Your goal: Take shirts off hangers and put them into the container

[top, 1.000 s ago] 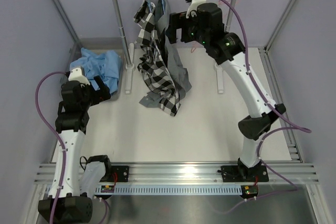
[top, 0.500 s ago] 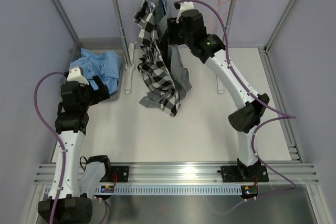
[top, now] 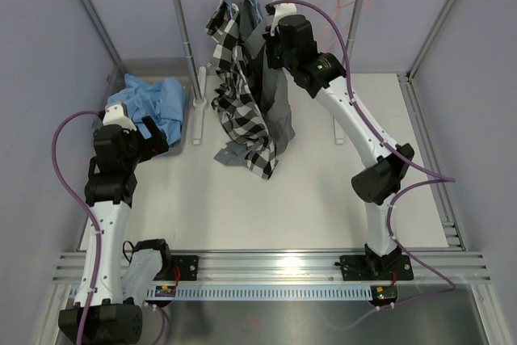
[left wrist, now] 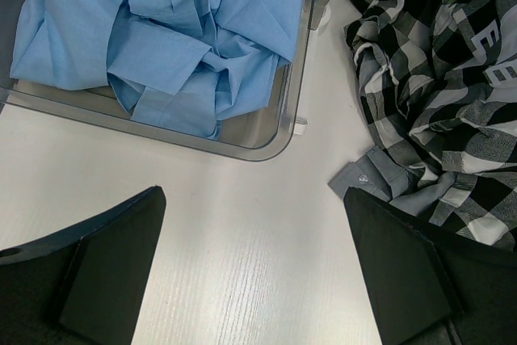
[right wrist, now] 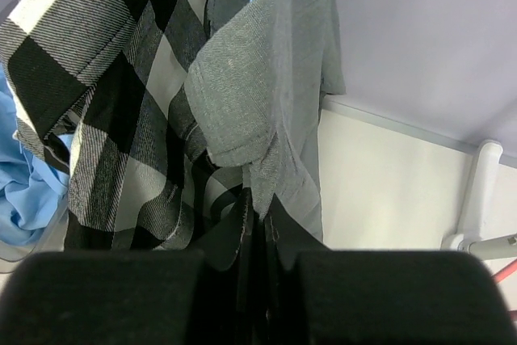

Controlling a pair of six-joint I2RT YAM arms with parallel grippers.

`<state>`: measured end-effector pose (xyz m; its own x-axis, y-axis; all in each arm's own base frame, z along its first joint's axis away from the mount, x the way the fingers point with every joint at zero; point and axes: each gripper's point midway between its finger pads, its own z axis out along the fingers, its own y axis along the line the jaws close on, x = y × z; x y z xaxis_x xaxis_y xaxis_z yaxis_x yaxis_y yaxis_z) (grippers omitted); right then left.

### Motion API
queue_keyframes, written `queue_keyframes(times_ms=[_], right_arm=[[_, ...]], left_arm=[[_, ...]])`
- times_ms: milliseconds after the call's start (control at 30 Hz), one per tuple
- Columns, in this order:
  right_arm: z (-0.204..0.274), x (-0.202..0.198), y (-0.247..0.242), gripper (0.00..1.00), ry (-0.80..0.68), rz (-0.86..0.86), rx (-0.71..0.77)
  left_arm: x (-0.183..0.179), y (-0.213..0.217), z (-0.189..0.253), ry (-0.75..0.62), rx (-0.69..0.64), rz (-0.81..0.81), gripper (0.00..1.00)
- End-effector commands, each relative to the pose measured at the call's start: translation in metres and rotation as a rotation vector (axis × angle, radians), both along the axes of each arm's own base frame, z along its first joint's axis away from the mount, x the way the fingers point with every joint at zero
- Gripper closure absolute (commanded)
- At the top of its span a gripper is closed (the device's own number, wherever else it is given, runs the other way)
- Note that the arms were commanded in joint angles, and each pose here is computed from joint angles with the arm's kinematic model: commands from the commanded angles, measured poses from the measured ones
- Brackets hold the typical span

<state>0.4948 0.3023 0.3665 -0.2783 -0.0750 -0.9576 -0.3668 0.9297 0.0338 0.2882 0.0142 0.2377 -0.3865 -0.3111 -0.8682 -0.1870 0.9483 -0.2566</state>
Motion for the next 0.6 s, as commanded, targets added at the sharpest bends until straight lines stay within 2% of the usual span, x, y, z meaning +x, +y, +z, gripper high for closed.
queue_keyframes(times_ms=[0, 333, 533, 567], right_arm=[[0.055, -0.011, -0.008, 0.98, -0.112, -0.005, 0.034], [0.124, -0.05, -0.038, 1.0, -0.259, -0.001, 0.074], [0.125, -0.071, -0.051, 1.0, -0.259, 0.006, 0.081], [0.111, -0.072, -0.05, 1.0, -0.225, 0.008, 0.074]], left_arm=[[0.006, 0.0, 0.012, -0.045, -0.004, 0.005, 0.01], [0.006, -0.001, 0.012, -0.044, -0.006, 0.0, 0.01], [0.006, -0.001, 0.011, -0.041, -0.006, -0.002, 0.01], [0.006, -0.002, 0.011, -0.041, -0.007, -0.003, 0.01]])
